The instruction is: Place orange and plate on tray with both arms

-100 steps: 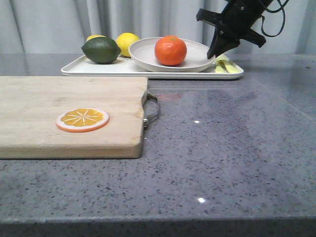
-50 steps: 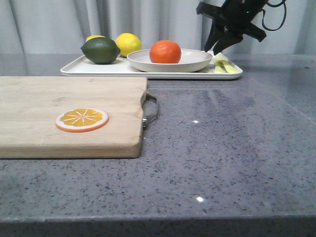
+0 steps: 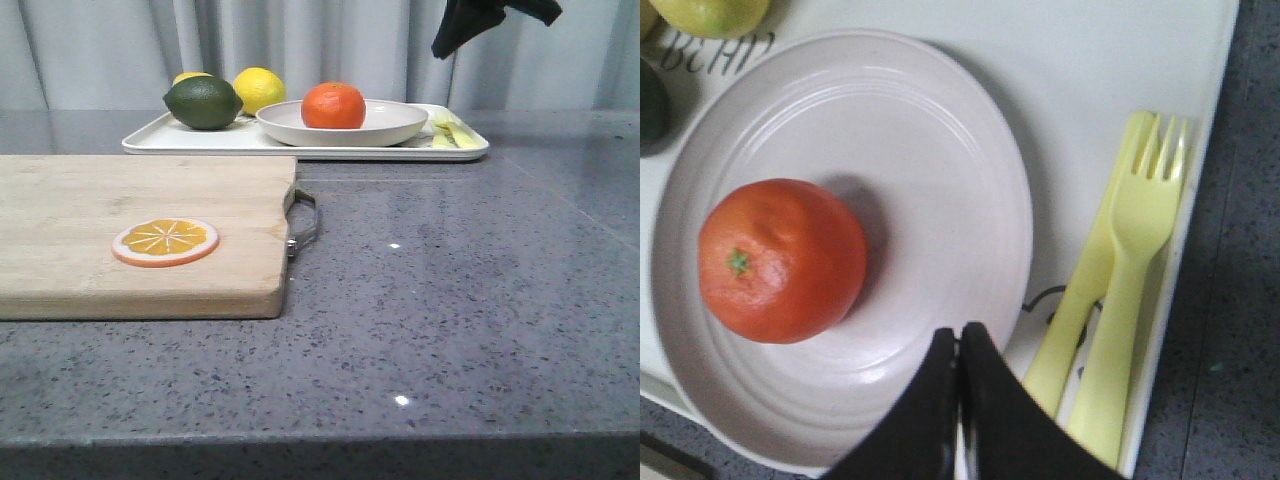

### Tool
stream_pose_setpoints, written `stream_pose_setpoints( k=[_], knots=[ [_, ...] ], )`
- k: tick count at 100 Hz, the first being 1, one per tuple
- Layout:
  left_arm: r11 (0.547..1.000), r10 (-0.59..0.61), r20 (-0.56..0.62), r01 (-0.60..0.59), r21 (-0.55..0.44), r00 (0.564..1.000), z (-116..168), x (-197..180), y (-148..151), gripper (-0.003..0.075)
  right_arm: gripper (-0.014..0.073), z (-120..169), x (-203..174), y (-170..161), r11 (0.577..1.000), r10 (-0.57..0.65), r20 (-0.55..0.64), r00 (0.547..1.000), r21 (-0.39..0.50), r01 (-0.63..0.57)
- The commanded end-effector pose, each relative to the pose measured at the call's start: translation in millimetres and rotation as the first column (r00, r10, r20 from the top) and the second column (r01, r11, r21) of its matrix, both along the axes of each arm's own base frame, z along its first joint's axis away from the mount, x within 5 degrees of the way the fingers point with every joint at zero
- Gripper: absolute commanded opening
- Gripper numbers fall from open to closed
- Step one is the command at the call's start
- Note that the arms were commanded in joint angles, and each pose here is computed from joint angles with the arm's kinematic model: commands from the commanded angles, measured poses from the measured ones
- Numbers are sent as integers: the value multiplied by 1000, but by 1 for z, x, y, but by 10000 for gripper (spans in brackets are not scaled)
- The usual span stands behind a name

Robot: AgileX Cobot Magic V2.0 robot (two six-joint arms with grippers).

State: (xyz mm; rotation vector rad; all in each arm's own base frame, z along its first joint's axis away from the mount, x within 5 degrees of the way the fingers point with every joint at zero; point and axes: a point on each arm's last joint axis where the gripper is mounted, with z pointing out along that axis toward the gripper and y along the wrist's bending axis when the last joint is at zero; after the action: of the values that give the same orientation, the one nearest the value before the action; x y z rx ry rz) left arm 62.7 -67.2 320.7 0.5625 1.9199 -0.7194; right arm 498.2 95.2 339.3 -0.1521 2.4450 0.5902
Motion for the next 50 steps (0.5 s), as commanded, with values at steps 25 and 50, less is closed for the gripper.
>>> stream_pose_setpoints(
  k=[25, 50],
  knots=[
    [996, 26, 54, -22, -88, 998, 15, 2, 0, -20, -67, 117, -72, -10, 1000, 27, 214, 976, 10, -30],
    [996, 26, 54, -22, -88, 998, 15, 2, 0, -20, -67, 149, -110, -14, 999, 25, 248, 969, 15, -30]
  ],
)
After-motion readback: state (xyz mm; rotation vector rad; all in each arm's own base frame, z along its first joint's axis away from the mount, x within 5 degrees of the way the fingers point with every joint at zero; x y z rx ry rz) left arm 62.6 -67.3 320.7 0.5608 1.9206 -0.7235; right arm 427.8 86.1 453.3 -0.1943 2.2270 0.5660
